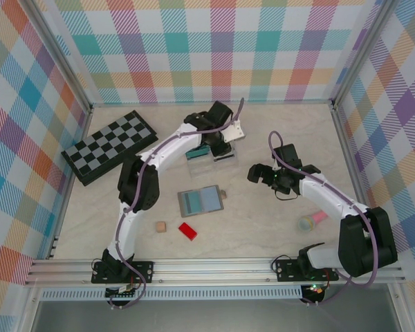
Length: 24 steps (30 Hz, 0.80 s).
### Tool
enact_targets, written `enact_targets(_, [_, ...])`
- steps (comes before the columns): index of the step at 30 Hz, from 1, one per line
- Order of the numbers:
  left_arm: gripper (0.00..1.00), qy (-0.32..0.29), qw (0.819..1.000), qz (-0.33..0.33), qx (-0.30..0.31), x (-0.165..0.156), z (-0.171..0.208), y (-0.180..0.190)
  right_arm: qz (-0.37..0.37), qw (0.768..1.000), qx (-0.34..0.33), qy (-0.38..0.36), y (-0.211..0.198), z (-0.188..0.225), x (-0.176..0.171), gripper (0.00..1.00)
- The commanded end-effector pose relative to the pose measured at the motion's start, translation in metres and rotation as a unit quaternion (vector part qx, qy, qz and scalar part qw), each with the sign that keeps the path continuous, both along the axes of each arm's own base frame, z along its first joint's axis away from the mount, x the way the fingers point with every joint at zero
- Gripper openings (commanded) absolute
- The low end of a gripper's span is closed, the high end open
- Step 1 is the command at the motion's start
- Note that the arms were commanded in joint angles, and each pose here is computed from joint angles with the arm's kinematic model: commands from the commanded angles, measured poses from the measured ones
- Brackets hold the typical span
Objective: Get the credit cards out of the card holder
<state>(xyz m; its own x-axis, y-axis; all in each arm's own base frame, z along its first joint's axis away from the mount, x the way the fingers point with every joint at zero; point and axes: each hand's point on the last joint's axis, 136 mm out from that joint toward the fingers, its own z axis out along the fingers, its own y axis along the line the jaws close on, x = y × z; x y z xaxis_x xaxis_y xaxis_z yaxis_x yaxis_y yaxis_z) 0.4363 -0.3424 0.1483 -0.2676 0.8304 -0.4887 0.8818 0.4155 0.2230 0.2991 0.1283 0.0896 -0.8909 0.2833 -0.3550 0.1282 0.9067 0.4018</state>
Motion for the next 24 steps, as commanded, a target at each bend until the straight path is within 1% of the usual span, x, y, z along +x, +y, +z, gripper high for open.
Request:
enact_targets(1, [0.33, -0.038, 0.991, 0.075, -0.101, 0.009, 0.073, 0.006, -0.001, 1.000, -0.001, -0.003, -0.002, 0.000, -0.003, 1.00])
enact_targets(3, [0.38, -0.034, 0.984, 0.118, -0.132, 0.009, 0.086, 0.015, 0.001, 1.000, -0.002, -0.004, -0.002, -0.001, -0.003, 1.00])
enact_targets(5, [0.48, -0.031, 0.973, 0.162, -0.160, 0.007, 0.095, 0.027, 0.004, 1.000, 0.001, -0.006, -0.001, 0.000, -0.002, 1.00])
enact_targets(8, [0.67, -0.035, 0.951, 0.234, -0.199, 0.001, 0.105, 0.051, 0.016, 1.000, 0.015, -0.008, 0.005, 0.000, -0.002, 1.00])
enact_targets(9, [0.73, -0.039, 0.941, 0.259, -0.213, -0.002, 0.108, 0.060, 0.021, 0.999, 0.023, -0.009, 0.008, 0.001, -0.002, 1.00])
enact_targets(11, [0.80, -0.032, 0.923, 0.302, -0.234, -0.012, 0.107, 0.079, 0.031, 0.999, 0.036, -0.013, 0.013, 0.003, -0.003, 1.00])
enact_targets(13, [0.85, -0.018, 0.907, 0.337, -0.253, -0.027, 0.103, 0.096, 0.043, 0.998, 0.052, -0.018, 0.019, 0.005, -0.003, 1.00])
enact_targets(16, [0.90, 0.000, 0.892, 0.370, -0.259, -0.053, 0.090, 0.116, 0.058, 0.996, 0.069, -0.025, 0.028, 0.011, -0.004, 1.00])
enact_targets(19, [0.98, 0.012, 0.872, 0.409, -0.270, -0.074, 0.074, 0.137, 0.077, 0.994, 0.071, -0.028, 0.036, 0.020, -0.010, 1.00])
enact_targets(20, [0.99, 0.010, 0.861, 0.432, -0.269, -0.080, 0.068, 0.147, 0.086, 0.994, 0.068, -0.025, 0.040, 0.024, -0.013, 1.00])
enact_targets(22, [1.00, -0.003, 0.827, 0.495, -0.265, -0.088, 0.054, 0.174, 0.102, 0.993, 0.054, -0.022, 0.048, 0.031, -0.019, 1.00])
enact_targets(24, [1.00, -0.004, 0.801, 0.541, -0.257, -0.100, 0.039, 0.194, 0.113, 0.993, 0.032, -0.023, 0.057, 0.038, -0.026, 1.00])
